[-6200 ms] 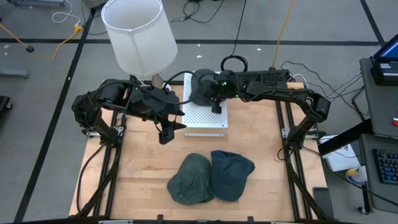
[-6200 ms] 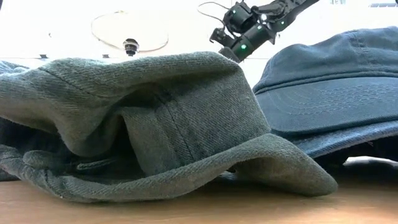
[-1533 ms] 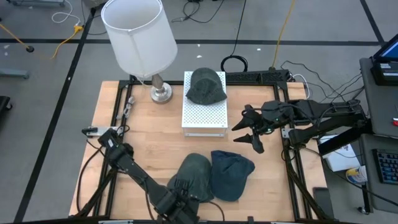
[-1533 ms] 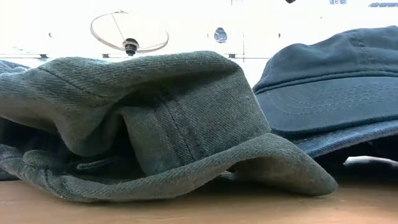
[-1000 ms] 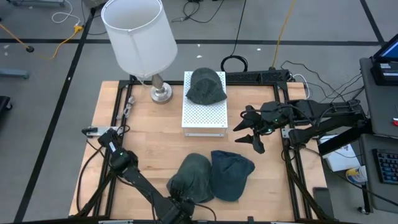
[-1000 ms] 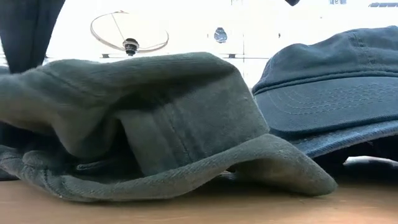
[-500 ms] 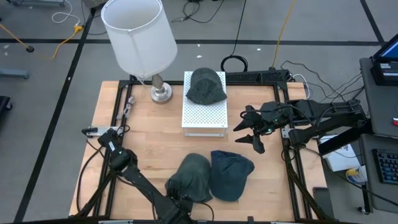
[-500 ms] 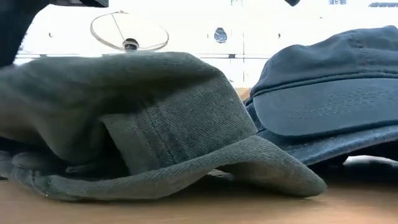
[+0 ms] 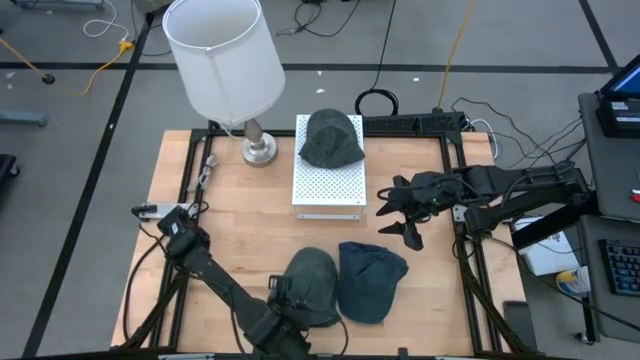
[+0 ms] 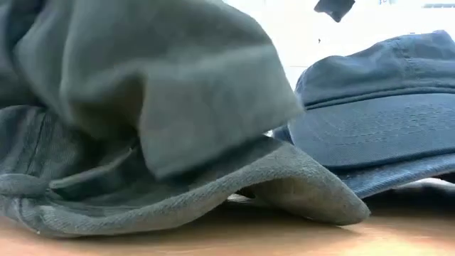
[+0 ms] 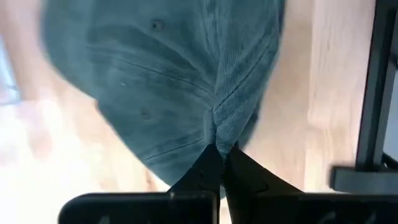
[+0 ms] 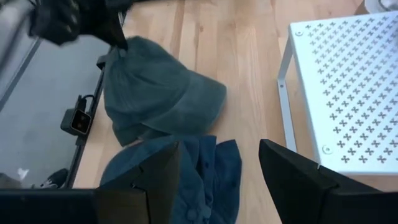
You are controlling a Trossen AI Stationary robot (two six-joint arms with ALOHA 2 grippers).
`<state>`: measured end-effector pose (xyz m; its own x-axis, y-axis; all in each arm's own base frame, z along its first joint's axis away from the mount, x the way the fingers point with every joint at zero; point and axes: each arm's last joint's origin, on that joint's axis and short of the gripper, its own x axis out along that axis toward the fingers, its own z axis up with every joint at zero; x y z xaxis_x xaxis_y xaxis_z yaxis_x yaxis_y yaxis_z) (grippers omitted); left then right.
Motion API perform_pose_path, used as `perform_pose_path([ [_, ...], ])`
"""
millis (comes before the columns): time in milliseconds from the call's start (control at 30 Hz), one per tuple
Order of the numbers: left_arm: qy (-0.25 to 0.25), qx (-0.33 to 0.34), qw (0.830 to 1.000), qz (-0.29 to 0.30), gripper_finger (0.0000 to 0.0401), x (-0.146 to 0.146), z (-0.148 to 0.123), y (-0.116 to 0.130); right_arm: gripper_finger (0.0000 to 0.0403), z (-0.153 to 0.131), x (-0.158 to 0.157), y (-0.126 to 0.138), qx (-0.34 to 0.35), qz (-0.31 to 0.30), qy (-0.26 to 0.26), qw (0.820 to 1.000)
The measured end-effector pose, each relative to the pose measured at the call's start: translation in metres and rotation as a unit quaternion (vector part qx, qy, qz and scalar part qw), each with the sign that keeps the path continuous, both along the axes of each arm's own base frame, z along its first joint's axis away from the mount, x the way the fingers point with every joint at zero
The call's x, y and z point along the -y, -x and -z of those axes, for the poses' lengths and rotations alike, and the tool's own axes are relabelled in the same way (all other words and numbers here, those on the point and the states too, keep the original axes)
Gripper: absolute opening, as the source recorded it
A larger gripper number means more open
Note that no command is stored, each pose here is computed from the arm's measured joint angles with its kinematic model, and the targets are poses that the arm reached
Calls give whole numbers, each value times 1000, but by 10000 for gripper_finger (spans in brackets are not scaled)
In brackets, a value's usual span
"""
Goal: Pick & Place hat
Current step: Stack the black cap on top of the other black cap on the shelf
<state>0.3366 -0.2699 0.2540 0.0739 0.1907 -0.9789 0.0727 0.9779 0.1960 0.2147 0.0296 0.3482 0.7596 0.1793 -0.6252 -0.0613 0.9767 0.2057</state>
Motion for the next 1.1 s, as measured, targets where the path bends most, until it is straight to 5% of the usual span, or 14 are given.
perform_pose_path([
  [300, -51, 103, 993, -13, 3, -23, -41, 3, 212, 3, 0, 0, -7, 33, -41, 999],
  [733, -160, 185, 968, 61, 1, -57, -85, 7, 212, 0, 0, -2, 3, 64, -86, 994],
  [1100, -176, 261, 949, -8, 1, -105, -136, 20, 212, 6, -1, -8, 38, 40, -58, 997],
])
